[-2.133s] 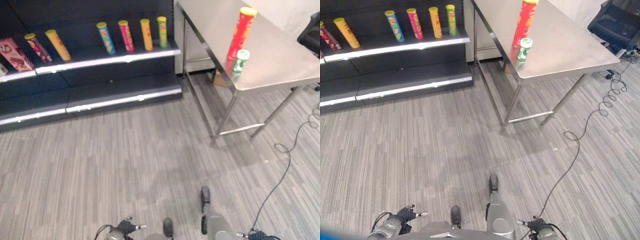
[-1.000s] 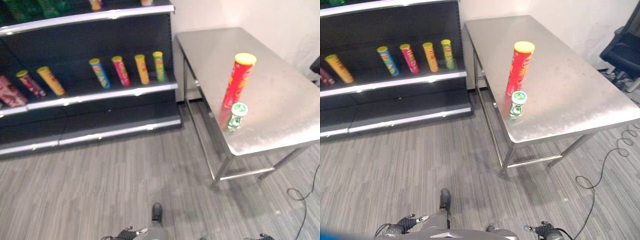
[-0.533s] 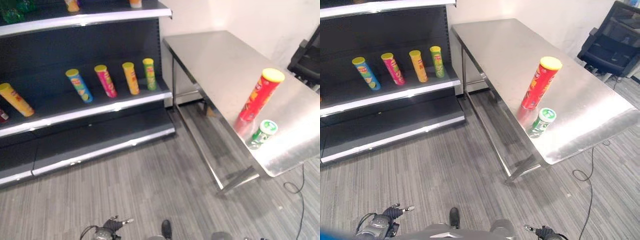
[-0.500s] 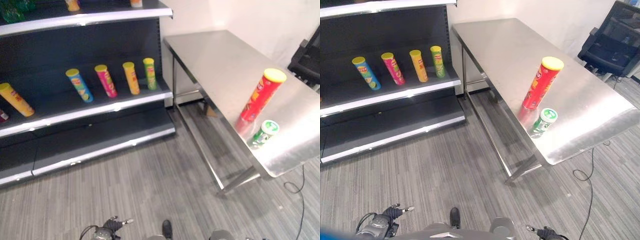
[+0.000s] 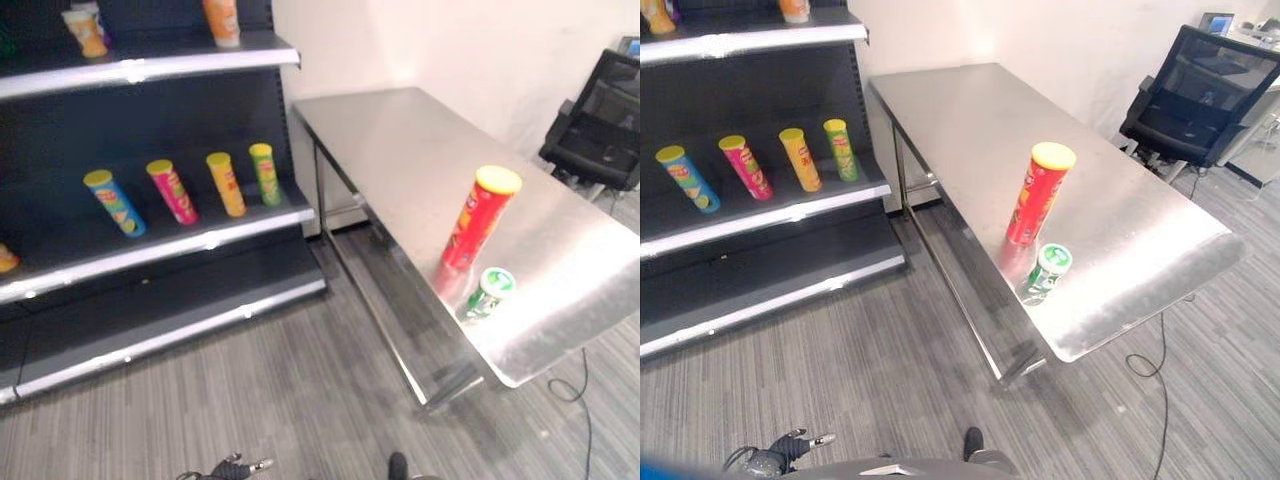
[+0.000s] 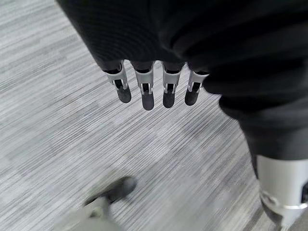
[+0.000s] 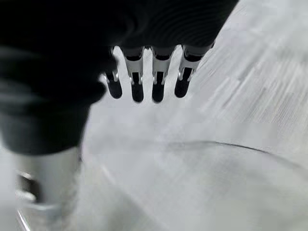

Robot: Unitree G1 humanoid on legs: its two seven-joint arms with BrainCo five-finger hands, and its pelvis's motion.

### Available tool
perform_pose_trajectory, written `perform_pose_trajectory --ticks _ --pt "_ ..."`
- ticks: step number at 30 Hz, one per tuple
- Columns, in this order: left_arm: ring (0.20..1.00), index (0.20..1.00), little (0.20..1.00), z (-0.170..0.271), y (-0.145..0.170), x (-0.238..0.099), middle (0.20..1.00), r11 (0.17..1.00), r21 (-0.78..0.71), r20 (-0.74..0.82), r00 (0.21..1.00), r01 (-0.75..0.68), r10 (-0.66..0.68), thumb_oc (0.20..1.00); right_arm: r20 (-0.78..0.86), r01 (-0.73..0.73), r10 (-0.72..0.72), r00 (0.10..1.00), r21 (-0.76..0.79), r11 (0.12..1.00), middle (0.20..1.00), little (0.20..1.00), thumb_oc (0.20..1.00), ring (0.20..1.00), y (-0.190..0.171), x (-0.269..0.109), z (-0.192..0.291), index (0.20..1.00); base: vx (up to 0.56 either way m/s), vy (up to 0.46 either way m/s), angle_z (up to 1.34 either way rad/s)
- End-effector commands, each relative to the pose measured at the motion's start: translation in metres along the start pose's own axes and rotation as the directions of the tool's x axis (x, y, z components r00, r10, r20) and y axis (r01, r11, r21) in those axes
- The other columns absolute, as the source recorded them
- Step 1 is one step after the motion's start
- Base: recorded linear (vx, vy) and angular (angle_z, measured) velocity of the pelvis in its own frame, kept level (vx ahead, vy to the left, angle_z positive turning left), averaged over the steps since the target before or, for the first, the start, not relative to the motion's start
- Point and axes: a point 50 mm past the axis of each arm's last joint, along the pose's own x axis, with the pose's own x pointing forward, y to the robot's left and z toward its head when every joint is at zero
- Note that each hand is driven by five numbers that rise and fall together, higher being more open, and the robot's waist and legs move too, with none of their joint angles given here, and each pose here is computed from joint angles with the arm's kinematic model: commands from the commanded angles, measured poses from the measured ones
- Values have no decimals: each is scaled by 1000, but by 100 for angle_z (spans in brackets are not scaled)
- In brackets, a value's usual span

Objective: Put the goods on the table back onto the shelves and tidy them up.

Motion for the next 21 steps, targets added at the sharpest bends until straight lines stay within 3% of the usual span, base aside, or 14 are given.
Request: perform_pose_trajectory --ticks 1,2,3,7,8,9,10,11,12,13,14,15,16,21 --pt "1000 1000 1000 17 -1 4 1000 1000 -3 22 1000 -17 17 1000 79 96 -106 991 124 988 1000 1000 1000 1000 -8 0 31 1000 114 22 1" --pt "1000 1000 1000 8 -7 2 1000 999 -28 -7 1000 -19 19 1000 357 92 -170 919 225 970 1000 1000 1000 1000 -10 -14 92 1000 101 23 -2" --pt "1000 1000 1000 3 -9 2 1000 999 -44 -22 1000 -23 22 1000 502 89 -208 839 251 964 1000 1000 1000 1000 -16 -29 123 1000 76 16 -3" --pt "1000 1000 1000 -3 -11 0 1000 999 -42 -34 999 -14 12 1000 753 56 -235 614 256 965 1000 1000 1000 1000 -26 -72 191 1000 23 -6 -13" --pt "1000 1000 1000 -2 -9 0 1000 999 -37 -24 1000 -8 7 1000 845 0 -186 501 214 977 1000 1000 1000 1000 -24 -95 217 1000 5 -14 6" --pt "1000 1000 1000 -1 -9 1 1000 999 -34 -18 1000 -6 6 1000 870 -28 -173 462 209 978 1000 1000 1000 1000 -21 -105 225 1000 0 0 0" --pt "1000 1000 1000 0 -7 0 1000 999 -37 -6 1000 -8 8 1000 924 -78 -116 364 155 985 1000 1000 1000 1000 -17 -125 238 1000 -9 -12 -6" --pt "1000 1000 1000 0 -6 0 1000 999 -37 -6 1000 -8 8 1000 924 -78 -116 365 154 985 1000 1000 1000 1000 -17 -125 238 1000 5 -18 -5" --pt "1000 1000 1000 3 -6 0 1000 999 -43 15 1000 -1 1 1000 972 -109 -45 231 72 991 1000 1000 1000 1000 -10 -153 255 1000 -8 -12 -3" --pt "1000 1000 1000 3 -6 0 1000 999 -44 15 1000 -1 2 1000 972 -110 -44 231 71 991 1000 1000 1000 1000 -10 -153 255 1000 0 0 0" --pt "1000 1000 1000 5 -5 0 1000 999 -41 32 999 9 -8 1000 991 -124 69 111 -55 991 1000 1000 1000 1000 -1 -178 265 1000 -7 -18 3" --pt "1000 1000 1000 4 -5 0 1000 999 -42 32 999 9 -8 1000 991 -124 71 111 -57 991 1000 1000 1000 1000 -1 -178 266 1000 0 0 0" --pt "1000 1000 1000 3 -5 -1 1000 999 -46 31 999 14 -13 1000 986 -177 162 39 -153 972 1000 1000 1000 1000 10 -192 269 1000 -10 -10 9" --pt "1000 1000 1000 -3 -3 -2 1000 999 -44 24 999 28 -27 1000 921 -178 384 -62 -389 904 1000 1000 1000 1000 37 -214 268 1000 -16 -24 6"
